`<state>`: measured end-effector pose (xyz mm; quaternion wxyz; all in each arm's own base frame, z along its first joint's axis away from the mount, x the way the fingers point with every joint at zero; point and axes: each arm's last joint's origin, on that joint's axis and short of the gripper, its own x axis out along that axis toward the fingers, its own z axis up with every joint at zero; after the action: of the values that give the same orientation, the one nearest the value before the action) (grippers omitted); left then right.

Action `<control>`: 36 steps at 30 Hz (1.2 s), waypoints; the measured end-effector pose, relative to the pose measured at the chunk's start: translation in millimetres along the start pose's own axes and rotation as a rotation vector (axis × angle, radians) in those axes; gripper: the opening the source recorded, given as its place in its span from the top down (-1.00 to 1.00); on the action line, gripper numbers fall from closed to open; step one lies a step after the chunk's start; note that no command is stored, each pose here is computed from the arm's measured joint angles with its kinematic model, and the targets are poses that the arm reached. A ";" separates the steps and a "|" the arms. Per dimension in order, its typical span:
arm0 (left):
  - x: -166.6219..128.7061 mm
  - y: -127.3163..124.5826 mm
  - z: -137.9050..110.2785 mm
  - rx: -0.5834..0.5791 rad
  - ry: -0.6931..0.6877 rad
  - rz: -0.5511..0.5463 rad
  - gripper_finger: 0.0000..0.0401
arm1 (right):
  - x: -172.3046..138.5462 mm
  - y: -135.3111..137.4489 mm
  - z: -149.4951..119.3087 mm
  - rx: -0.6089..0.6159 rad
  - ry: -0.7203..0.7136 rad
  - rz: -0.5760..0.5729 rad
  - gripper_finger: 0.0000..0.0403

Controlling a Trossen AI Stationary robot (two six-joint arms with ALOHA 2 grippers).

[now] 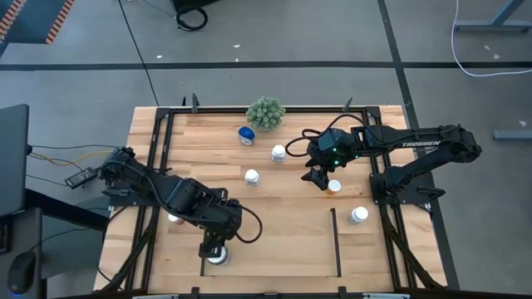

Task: Pick and place medicine bottles onto shelf by color
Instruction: Put the green pill bottle on the shelf, then put the pink pill bottle on the shelf

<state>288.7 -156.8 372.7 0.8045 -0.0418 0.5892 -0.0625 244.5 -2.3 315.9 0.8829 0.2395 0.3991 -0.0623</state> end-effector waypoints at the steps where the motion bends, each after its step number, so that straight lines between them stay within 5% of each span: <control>1: 0.0 -0.1 0.2 0.000 -0.002 -0.001 -0.42 | 0.0 0.0 0.0 0.000 0.000 0.000 -0.43; 19: 0.5 -5.8 0.2 -0.006 -0.016 -0.024 -0.42 | 0.0 -0.3 0.2 -0.005 -0.006 -0.011 -0.43; 36: -58.7 65.5 4.0 -0.307 -0.139 0.216 -0.42 | 0.1 -0.3 0.9 0.018 -0.015 -0.015 -0.43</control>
<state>278.4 -83.3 420.1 0.8293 -0.1047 0.5361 0.1175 245.1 -3.0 316.2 0.8831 0.2441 0.3938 -0.0741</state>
